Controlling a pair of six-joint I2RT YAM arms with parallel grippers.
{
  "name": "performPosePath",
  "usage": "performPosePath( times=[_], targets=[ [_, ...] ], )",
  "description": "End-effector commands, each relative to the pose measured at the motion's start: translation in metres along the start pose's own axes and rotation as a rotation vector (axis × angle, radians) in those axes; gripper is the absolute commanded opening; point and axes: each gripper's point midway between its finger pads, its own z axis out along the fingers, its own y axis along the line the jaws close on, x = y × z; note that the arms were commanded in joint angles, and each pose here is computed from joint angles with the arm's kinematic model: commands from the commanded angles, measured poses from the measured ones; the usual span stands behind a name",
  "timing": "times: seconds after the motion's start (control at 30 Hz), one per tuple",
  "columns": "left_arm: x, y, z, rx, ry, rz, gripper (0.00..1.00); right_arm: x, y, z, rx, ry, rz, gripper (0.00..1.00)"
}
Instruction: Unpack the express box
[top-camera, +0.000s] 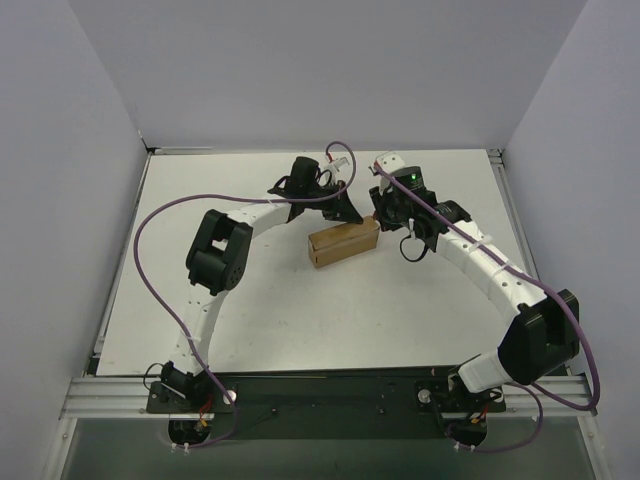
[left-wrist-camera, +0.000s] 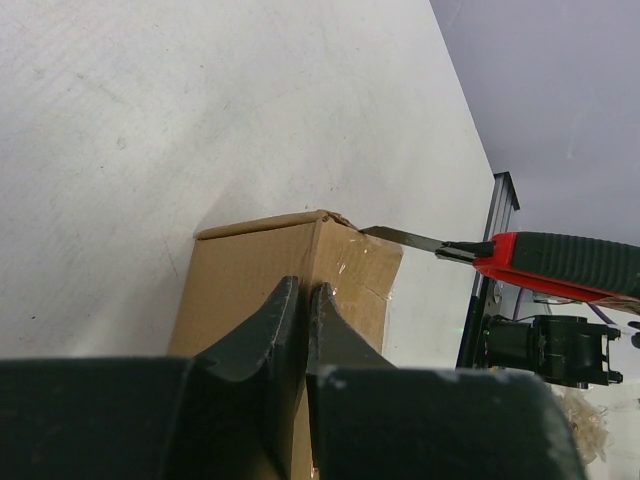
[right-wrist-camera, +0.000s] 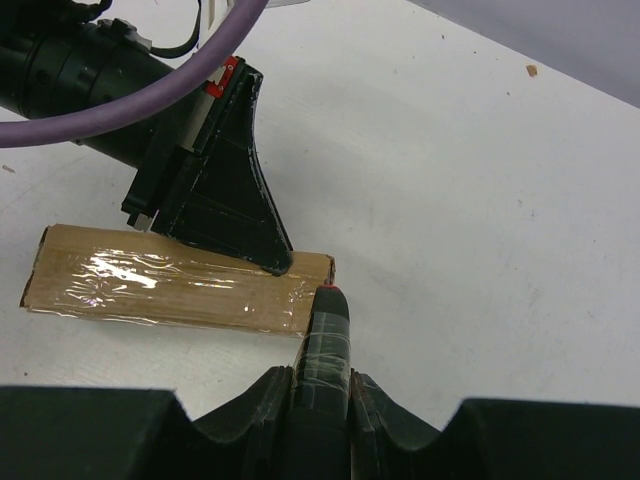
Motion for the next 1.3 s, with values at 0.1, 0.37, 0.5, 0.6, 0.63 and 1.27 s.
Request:
performPosePath(
  times=[0.1, 0.37, 0.5, 0.6, 0.63, 1.27],
  targets=[
    [0.023, 0.038, 0.002, -0.127, 0.025, -0.052, 0.00, 0.018, 0.004, -0.023, -0.042, 0.086, -0.074, 0.00],
    [0.023, 0.041, 0.002, -0.141, 0.025, -0.050, 0.00, 0.028, 0.003, -0.032, -0.060, 0.124, -0.086, 0.00],
    [0.023, 0.040, 0.003, -0.140, 0.027, -0.048, 0.00, 0.032, 0.002, -0.039, -0.057, 0.140, -0.079, 0.00],
    [0.022, 0.035, 0.004, -0.120, 0.030, -0.036, 0.00, 0.024, -0.005, -0.045, -0.030, 0.119, -0.065, 0.00],
    [0.021, 0.032, 0.004, -0.111, 0.030, -0.029, 0.00, 0.020, -0.008, -0.046, -0.022, 0.111, -0.063, 0.00],
    [0.022, 0.011, 0.002, -0.024, 0.054, 0.011, 0.00, -0.055, -0.009, -0.008, -0.329, -0.163, 0.054, 0.00]
  ],
)
